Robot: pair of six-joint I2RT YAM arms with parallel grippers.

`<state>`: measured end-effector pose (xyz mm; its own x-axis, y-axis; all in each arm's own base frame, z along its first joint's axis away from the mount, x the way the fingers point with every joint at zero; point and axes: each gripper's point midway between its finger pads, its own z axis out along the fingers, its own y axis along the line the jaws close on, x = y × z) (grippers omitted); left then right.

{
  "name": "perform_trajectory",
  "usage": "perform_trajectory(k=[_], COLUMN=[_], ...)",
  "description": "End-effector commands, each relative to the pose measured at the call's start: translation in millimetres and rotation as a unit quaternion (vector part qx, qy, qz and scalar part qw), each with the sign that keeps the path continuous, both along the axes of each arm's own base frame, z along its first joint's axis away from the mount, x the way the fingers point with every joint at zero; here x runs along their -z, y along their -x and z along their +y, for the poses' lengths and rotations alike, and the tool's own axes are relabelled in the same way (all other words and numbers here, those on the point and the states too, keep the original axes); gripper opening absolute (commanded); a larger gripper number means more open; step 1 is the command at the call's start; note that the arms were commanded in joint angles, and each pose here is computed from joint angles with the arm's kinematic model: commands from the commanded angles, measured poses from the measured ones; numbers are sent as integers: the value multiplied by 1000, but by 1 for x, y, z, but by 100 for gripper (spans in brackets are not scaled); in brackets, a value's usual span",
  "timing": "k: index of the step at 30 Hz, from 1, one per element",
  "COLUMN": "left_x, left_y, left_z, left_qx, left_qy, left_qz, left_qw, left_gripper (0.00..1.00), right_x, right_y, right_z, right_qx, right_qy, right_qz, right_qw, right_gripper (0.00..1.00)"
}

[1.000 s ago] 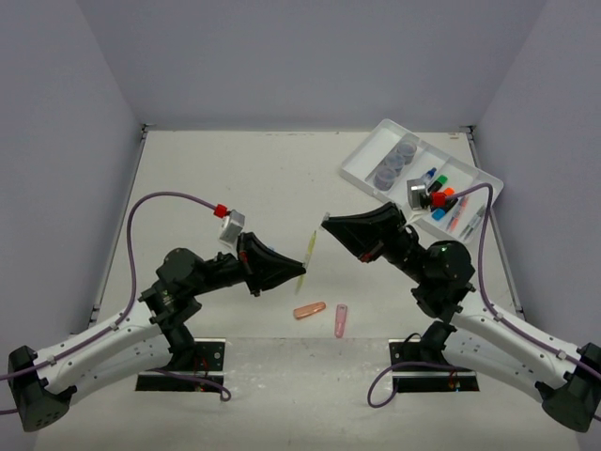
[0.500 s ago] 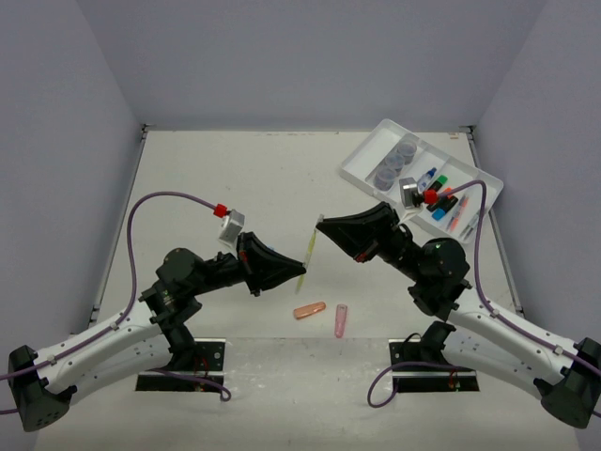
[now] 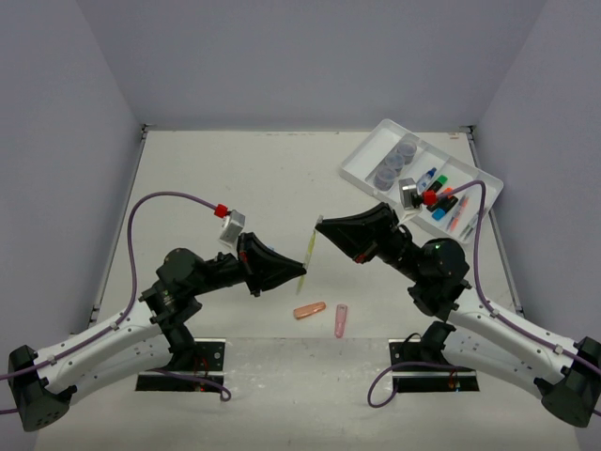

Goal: Sort the stationery into containers
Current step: Close the pen cap on the pen.

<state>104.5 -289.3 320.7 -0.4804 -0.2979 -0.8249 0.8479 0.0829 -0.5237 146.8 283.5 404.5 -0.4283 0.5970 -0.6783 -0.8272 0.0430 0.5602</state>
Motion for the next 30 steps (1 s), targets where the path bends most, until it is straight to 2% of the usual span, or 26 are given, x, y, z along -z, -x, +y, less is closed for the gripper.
perform_trajectory(k=[1, 9, 13, 21, 26, 30], left_x=[-24, -25, -27, -55, -62, -56], left_y=[3, 2, -2, -8, -15, -18], left_z=[2, 2, 3, 7, 5, -1], left_qx=[2, 0, -14, -36, -49, -47], left_qy=[31, 32, 31, 40, 31, 18], left_qz=[-22, -23, -26, -65, -82, -83], left_qw=[999, 999, 999, 996, 995, 995], left_gripper=[0, 0, 0, 0, 0, 0], right_x=[-12, -11, -9, 14, 36, 45], right_y=[-1, -5, 1, 6, 8, 8], right_z=[-2, -4, 0, 11, 18, 17], right_qx=[17, 32, 14, -7, -20, -19], right_qy=[-5, 3, 9, 46, 78, 84], right_qz=[-22, -27, -34, -34, -28, -25], right_qw=[1000, 999, 999, 998, 996, 996], right_gripper=[0, 0, 0, 0, 7, 23])
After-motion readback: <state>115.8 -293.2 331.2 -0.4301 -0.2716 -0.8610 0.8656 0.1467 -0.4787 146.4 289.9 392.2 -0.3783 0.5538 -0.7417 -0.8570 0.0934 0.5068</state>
